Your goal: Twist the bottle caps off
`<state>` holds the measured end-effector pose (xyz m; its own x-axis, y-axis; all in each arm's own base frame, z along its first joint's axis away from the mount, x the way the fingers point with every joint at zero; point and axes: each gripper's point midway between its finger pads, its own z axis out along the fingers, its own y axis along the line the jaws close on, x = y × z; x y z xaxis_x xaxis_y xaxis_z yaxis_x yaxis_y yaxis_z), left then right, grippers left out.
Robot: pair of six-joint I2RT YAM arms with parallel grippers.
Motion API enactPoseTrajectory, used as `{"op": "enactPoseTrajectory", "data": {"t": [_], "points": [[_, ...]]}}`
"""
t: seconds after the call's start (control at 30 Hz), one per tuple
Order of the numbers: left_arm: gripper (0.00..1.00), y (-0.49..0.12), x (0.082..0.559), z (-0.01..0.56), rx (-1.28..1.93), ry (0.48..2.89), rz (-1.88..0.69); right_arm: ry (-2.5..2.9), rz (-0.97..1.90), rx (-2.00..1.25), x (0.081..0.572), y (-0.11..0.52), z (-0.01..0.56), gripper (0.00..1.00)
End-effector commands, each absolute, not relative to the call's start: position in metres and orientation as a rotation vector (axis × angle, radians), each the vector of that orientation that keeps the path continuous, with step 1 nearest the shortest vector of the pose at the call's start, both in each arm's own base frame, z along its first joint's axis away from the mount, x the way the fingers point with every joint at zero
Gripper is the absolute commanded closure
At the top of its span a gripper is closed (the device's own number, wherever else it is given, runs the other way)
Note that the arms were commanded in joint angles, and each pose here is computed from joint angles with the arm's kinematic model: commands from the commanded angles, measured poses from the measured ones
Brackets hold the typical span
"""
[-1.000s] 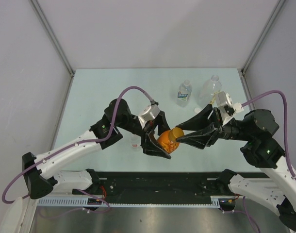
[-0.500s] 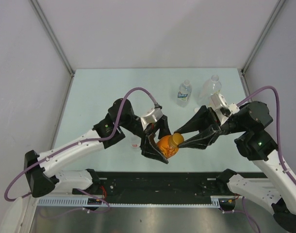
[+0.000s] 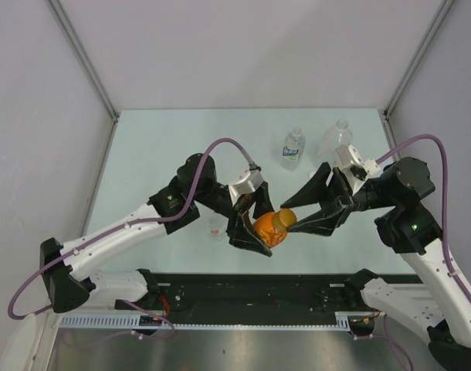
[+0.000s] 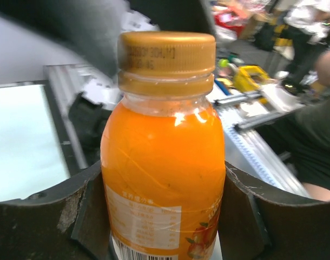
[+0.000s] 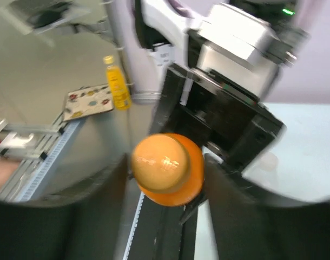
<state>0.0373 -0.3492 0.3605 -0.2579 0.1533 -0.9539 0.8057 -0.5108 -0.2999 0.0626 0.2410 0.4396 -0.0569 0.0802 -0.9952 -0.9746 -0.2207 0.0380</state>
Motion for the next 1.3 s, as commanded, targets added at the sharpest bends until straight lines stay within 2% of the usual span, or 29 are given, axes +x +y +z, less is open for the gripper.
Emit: {"op": "enactPoseTrajectory", "data": {"t": [0.0,0.07,0.27,0.63,0.83,1.07,1.27], "points": [[1.0,-0.353,0.057,0.381,1.484,1.101,-1.624,1.247,1.401,-1.052,0.094,0.236,0.443,0.3],[1.0,-0.357,0.068,0.375,1.445,1.152,-1.56,1.286,1.352,-0.952,0.109,0.234,0.446,0.19],[1.0,-0.36,0.099,0.373,1.297,1.241,-1.387,1.354,1.228,-0.681,0.142,0.219,0.463,0.0],[1.0,-0.355,0.167,0.371,0.992,1.361,-1.017,1.48,1.178,-0.226,0.184,0.195,0.475,0.01],[1.0,-0.359,0.196,0.356,0.892,1.493,-0.813,1.545,1.172,-0.124,0.195,0.196,0.464,0.0],[1.0,-0.365,0.204,0.352,0.857,1.515,-0.679,1.626,1.136,-0.116,0.201,0.213,0.444,0.0],[1.0,-0.364,0.204,0.356,0.833,1.504,-0.666,1.665,1.077,-0.085,0.207,0.214,0.432,0.0]]}}
